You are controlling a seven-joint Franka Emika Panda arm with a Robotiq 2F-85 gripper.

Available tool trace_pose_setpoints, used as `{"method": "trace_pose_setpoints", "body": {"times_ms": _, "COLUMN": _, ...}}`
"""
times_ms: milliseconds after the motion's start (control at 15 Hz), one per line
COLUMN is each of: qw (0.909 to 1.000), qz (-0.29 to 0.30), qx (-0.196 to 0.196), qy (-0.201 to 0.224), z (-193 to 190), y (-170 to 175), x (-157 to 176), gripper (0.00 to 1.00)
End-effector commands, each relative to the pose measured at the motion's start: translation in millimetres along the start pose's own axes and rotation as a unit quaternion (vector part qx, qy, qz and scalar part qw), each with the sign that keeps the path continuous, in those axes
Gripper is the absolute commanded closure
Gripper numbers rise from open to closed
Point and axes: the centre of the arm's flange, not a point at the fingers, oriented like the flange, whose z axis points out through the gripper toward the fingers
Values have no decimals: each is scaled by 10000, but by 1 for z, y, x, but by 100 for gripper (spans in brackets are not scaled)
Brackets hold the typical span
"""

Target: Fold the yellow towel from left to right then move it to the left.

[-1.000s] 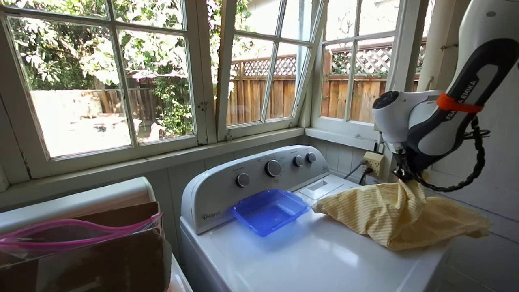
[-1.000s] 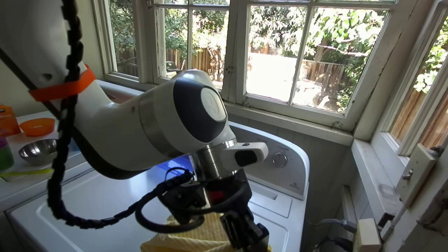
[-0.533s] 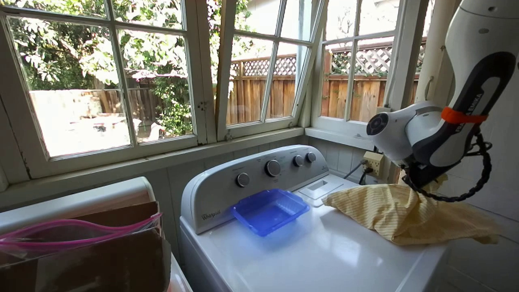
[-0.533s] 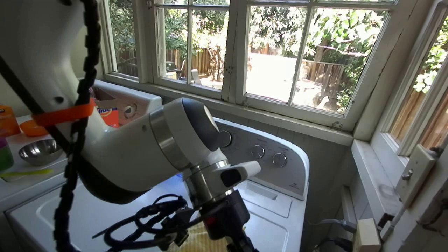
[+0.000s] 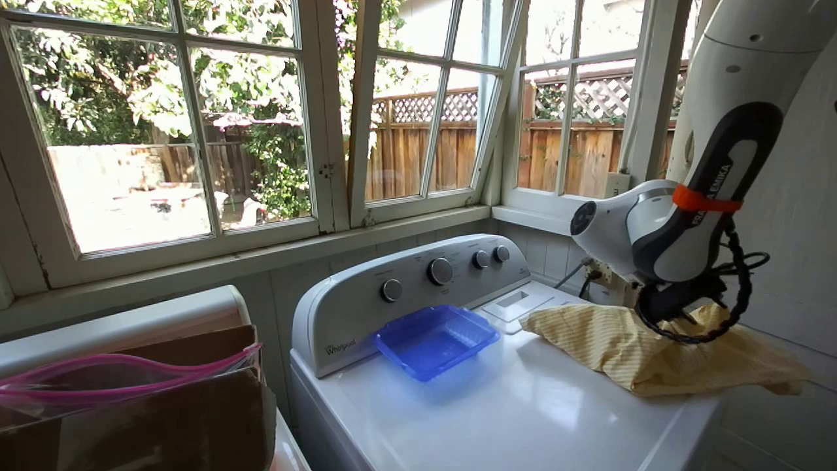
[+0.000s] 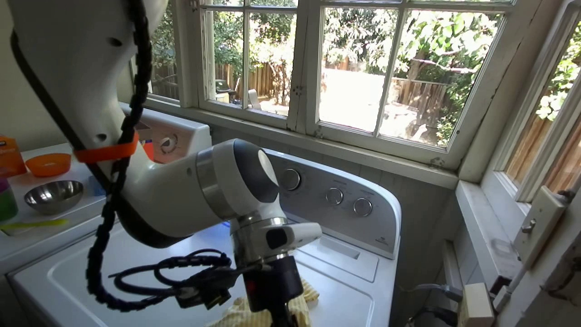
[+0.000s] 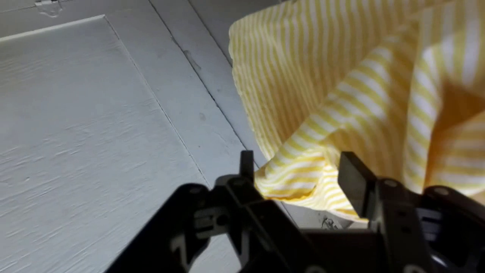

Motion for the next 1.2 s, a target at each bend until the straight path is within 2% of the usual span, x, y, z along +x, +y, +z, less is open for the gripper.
{"method": "trace_pose_setpoints", "body": {"times_ms": 0, "qw": 9971, "qz": 520, "qx": 549, "qy": -93, "z": -49, "y": 25, "x": 14, "gripper": 7}}
{"method": "trace_pose_setpoints", "body": {"times_ms": 67, "qw": 9958, "qz": 523, "qx": 727, "qy": -177, "z": -61, "y": 28, "x": 16, "gripper": 1}}
{"method": "trace_pose_setpoints", "body": {"times_ms": 200, "qw": 9918, "qz": 452, "qx": 1161, "qy": -295, "z": -86, "y": 25, "x": 15, "gripper": 0}}
{"method": "trace_pose_setpoints", "body": {"times_ms": 467, "qw": 9892, "qz": 168, "qx": 1442, "qy": -177, "z": -120, "y": -15, "x": -15, "gripper": 0}}
{"method": "trace_pose_setpoints", "body": {"times_ms": 800, "qw": 9808, "qz": -132, "qx": 1772, "qy": 803, "z": -140, "y": -59, "x": -59, "gripper": 0}}
{"method": "trace_pose_setpoints", "body": {"times_ms": 1000, "qw": 9701, "qz": -491, "qx": 2116, "qy": 1084, "z": -148, "y": -71, "x": -78, "gripper": 0}}
{"method": "trace_pose_setpoints", "body": {"times_ms": 1133, "qw": 9622, "qz": -670, "qx": 2211, "qy": 1440, "z": -149, "y": -79, "x": -87, "gripper": 0}}
